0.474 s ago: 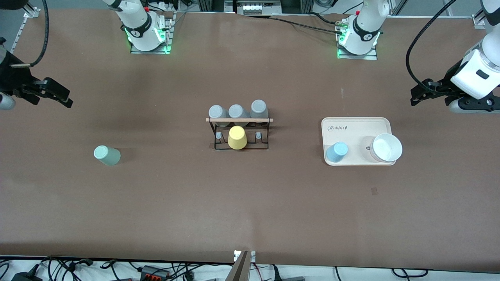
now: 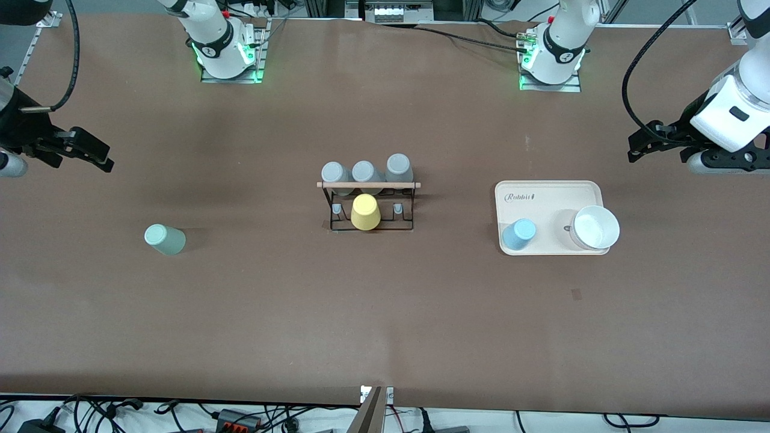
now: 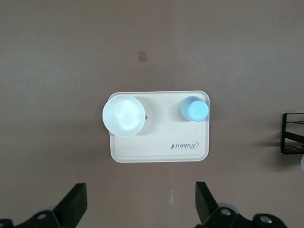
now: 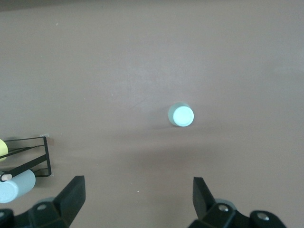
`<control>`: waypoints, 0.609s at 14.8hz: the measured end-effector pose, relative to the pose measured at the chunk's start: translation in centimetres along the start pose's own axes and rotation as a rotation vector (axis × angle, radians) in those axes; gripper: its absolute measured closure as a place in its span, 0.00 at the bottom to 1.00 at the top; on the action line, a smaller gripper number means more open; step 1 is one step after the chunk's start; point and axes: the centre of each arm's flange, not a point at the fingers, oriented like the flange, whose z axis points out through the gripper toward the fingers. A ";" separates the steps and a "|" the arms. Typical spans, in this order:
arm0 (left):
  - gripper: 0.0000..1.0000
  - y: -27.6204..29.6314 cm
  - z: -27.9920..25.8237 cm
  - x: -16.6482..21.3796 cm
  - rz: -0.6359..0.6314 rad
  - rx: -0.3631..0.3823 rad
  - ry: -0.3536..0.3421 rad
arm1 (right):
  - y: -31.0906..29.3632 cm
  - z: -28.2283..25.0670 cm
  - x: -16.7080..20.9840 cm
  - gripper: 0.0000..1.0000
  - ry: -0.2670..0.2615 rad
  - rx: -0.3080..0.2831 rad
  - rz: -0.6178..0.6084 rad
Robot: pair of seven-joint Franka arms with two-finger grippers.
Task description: Hang scattered cups on rack with three cups
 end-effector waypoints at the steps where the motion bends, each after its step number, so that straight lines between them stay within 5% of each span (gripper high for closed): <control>1: 0.00 0.1 0.0 0.0 0.002 0.000 0.000 | 0.0 -0.2 0.0 0.00 0.004 0.000 0.000; 9: 0.00 0.6 0.0 0.0 0.010 0.000 0.000 | 0.0 -0.4 0.0 0.00 0.008 0.001 -0.001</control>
